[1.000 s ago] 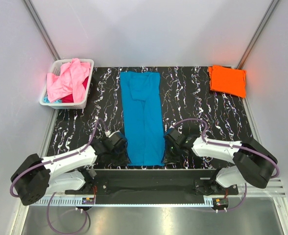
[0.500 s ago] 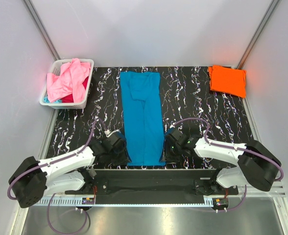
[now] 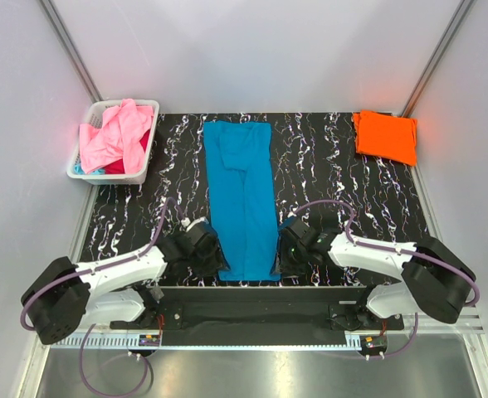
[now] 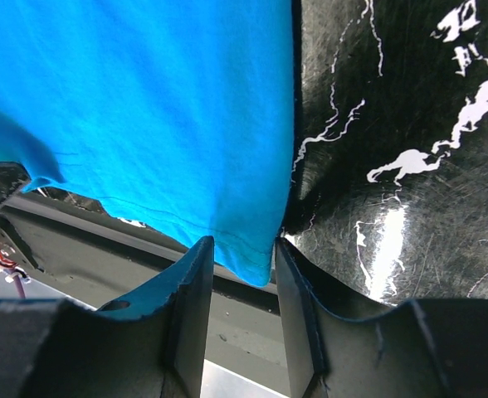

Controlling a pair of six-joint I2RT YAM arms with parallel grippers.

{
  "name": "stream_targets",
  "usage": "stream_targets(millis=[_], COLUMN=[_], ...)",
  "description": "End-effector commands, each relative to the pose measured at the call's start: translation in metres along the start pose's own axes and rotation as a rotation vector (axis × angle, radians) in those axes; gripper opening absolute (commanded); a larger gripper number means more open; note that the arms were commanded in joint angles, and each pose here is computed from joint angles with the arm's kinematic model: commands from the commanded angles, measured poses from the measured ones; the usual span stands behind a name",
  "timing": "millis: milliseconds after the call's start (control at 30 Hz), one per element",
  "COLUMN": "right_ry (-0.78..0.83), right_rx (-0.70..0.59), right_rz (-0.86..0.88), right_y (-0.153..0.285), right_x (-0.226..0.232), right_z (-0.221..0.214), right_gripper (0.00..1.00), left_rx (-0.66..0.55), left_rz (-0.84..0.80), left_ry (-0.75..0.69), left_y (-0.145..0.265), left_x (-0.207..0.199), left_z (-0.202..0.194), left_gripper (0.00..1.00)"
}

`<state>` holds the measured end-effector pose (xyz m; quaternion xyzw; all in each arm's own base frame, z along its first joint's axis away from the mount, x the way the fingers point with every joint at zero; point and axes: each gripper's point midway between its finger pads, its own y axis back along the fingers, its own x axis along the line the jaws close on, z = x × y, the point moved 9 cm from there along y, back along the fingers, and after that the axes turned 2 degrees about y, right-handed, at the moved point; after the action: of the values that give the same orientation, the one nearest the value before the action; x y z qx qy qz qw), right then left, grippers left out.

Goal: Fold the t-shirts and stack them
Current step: Fold the tshirt

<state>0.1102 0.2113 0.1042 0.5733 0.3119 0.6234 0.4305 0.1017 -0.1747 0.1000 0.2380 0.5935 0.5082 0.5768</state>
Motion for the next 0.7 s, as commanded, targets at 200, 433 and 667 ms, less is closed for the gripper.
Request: stream_targets(millis=[200, 433, 667], right_ry=[0.009, 0.012, 0.012], right_rx=[0.009, 0.008, 0.012], right_rz=[-0.009, -0.013, -0.017], right_y=[-0.004, -0.007, -0.009], right_x=[0.002, 0.004, 0.005], right_z=[-0.002, 0.000, 0.002], right_gripper=[0.42, 0.41, 0.39], left_rx=[-0.038, -0.047, -0.050], left_rz=[0.056, 0.098, 0.127], left_ry=[0.000, 0.004, 0.016], left_y=[-0.008, -0.001, 0.006], left_x=[0.007, 0.011, 0.016], left_z=[0.002, 0.002, 0.001], left_gripper=[0.34, 0.22, 0.23])
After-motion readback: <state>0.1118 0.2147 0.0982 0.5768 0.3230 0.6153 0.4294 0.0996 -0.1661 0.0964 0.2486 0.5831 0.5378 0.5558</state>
